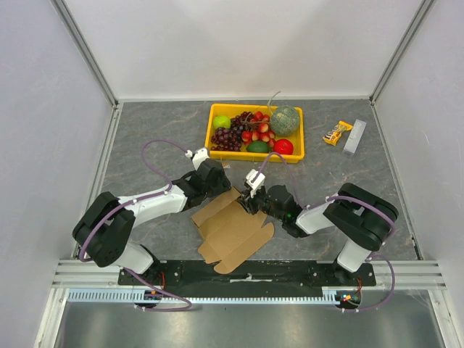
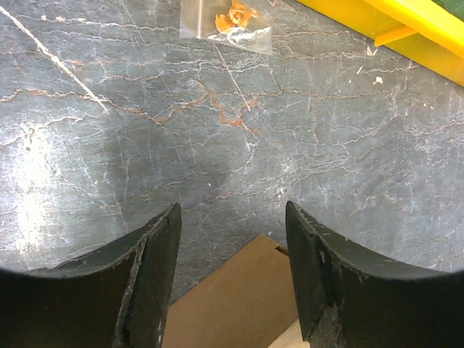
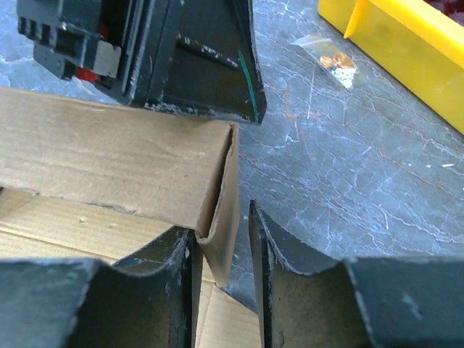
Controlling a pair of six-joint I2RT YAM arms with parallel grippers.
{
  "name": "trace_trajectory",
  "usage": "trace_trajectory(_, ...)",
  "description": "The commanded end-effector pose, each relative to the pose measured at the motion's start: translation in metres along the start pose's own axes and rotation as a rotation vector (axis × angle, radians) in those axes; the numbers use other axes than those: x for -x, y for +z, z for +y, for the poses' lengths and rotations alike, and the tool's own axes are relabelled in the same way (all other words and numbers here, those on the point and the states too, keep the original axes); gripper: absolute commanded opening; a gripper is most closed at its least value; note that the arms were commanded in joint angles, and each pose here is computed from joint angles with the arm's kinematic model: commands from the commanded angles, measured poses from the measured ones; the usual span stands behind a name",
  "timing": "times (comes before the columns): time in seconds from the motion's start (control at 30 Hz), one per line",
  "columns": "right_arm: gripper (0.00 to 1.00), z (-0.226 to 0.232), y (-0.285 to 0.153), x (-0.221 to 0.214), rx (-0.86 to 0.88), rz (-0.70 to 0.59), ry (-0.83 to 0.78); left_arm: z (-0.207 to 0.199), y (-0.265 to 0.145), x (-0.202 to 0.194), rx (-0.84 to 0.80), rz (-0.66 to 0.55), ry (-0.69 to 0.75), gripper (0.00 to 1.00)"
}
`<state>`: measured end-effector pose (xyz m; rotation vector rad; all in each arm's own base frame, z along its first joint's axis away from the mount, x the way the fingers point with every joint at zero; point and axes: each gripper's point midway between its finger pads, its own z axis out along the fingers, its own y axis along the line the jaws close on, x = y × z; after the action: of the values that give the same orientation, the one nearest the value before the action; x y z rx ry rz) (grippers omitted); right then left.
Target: Fold the paper box
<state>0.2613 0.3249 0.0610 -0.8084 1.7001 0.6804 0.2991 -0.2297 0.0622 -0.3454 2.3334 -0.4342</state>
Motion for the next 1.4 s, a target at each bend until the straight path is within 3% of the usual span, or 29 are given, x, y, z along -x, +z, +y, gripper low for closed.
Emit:
trace_trajectory(0.0,0.37,-0.011,0.0,0.01,-0.088,-0.071,0.005,-0.006,-0.005,0.007,-0.023,-0.026,-0.011,0.65)
trace_trajectory(0.83,0.29,-0.029,0.009,0.008,-0.209,-0.14,-0.008,-0.004,-0.004,0.0,-0.021,-0.005,-0.007,0.62)
trace_trajectory(1.37,0.1,-0.03,0.016,0.015,-0.213,-0.162,-0.017,-0.006,-0.003,-0.001,-0.032,-0.004,-0.009,0.62)
